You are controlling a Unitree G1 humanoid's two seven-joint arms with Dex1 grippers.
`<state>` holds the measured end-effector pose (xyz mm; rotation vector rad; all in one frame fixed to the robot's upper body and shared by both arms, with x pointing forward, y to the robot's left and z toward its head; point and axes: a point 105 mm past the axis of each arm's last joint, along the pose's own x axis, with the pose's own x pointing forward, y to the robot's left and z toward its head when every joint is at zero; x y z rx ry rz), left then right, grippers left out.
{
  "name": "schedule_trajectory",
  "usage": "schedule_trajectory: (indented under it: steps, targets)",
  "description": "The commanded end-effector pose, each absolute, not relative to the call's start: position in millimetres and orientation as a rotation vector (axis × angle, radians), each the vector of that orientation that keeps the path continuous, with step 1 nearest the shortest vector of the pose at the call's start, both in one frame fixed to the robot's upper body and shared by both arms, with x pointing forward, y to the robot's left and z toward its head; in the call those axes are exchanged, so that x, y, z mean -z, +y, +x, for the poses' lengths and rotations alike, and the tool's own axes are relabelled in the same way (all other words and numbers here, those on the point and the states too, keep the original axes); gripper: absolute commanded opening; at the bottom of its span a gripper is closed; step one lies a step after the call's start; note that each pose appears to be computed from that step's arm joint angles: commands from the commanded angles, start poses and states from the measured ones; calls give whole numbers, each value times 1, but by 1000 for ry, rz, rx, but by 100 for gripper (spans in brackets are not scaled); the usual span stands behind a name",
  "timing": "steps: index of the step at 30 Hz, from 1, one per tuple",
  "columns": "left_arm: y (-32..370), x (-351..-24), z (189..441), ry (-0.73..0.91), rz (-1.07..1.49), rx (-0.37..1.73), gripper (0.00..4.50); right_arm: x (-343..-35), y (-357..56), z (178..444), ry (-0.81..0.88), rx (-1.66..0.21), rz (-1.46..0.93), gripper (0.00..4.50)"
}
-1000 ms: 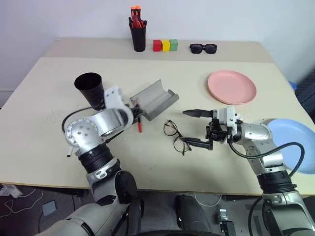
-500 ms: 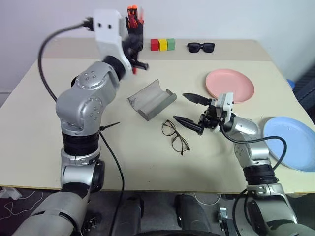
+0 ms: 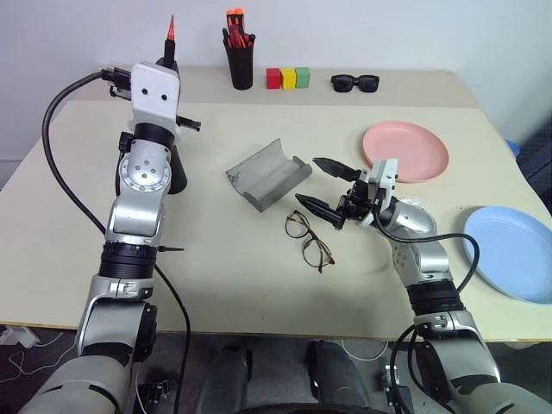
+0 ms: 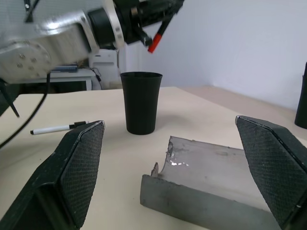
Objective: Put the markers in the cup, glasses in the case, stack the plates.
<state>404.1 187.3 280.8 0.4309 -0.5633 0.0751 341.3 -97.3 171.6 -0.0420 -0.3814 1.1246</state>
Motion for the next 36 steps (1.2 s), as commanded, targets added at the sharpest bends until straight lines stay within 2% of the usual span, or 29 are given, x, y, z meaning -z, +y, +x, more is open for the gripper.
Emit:
schedule_trajectory:
  steps: [1, 10, 34, 35, 36]
  targets:
    - [199, -294, 400, -634, 434, -133, 36, -185, -95, 341, -441, -1132, -61, 450]
    - [234, -274, 403, -586, 414, -242, 36, -186, -89, 339, -448, -1138, -52, 450]
    - [232, -239, 401, -517, 389, -241, 36, -189, -93, 335, -449, -1135, -44, 450]
    - [231, -237, 401, -513, 384, -237, 113, -189, -93, 335, -450, -1134, -44, 450]
    - [230, -235, 400, -510, 380, -232, 146, -190, -93, 336, -450, -1133, -44, 450]
